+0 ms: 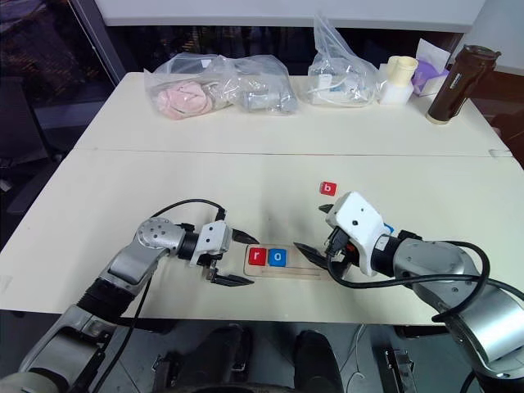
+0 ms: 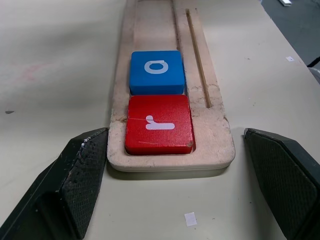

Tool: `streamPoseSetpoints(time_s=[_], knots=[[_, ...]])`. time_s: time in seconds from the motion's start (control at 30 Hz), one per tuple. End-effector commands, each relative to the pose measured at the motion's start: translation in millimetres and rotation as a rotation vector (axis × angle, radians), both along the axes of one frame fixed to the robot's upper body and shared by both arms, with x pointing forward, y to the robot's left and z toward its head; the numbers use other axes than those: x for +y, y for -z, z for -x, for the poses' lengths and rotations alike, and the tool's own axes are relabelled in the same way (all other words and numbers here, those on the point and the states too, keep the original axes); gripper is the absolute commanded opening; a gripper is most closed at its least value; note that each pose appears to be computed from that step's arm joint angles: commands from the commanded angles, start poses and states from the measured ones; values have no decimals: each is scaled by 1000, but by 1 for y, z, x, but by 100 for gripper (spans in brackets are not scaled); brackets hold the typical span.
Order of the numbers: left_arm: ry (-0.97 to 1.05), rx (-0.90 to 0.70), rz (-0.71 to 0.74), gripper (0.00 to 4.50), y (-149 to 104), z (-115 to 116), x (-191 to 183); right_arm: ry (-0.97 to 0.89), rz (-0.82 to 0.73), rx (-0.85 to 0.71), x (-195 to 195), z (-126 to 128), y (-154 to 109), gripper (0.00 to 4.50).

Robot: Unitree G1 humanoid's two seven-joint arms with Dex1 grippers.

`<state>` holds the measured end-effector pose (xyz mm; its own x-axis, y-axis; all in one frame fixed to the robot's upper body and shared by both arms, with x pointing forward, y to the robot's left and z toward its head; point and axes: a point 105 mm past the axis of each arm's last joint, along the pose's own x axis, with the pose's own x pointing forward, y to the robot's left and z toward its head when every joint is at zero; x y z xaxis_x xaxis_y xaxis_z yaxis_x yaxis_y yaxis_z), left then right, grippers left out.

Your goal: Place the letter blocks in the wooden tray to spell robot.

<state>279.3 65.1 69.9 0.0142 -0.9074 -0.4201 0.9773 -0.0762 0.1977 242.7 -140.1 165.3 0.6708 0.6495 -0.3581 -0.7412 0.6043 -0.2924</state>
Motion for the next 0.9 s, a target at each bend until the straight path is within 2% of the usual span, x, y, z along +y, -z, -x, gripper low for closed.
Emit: streamPoseSetpoints(time_s=[0.03, 0.43, 0.63, 0.9], knots=[[-40, 13, -9, 446, 7, -2, 6, -20, -4, -38, 5, 2, -8, 450], [-8, 62, 45, 446, -9, 6, 7, -29, 0, -16, 4, 2, -5, 450], [-23, 23, 78, 446, -22, 3, 8, -27, -12, -6, 3, -2, -2, 450], [-119, -59, 109, 446, -48, -8, 28, 188, -32, -62, -20, -45, 0, 450]])
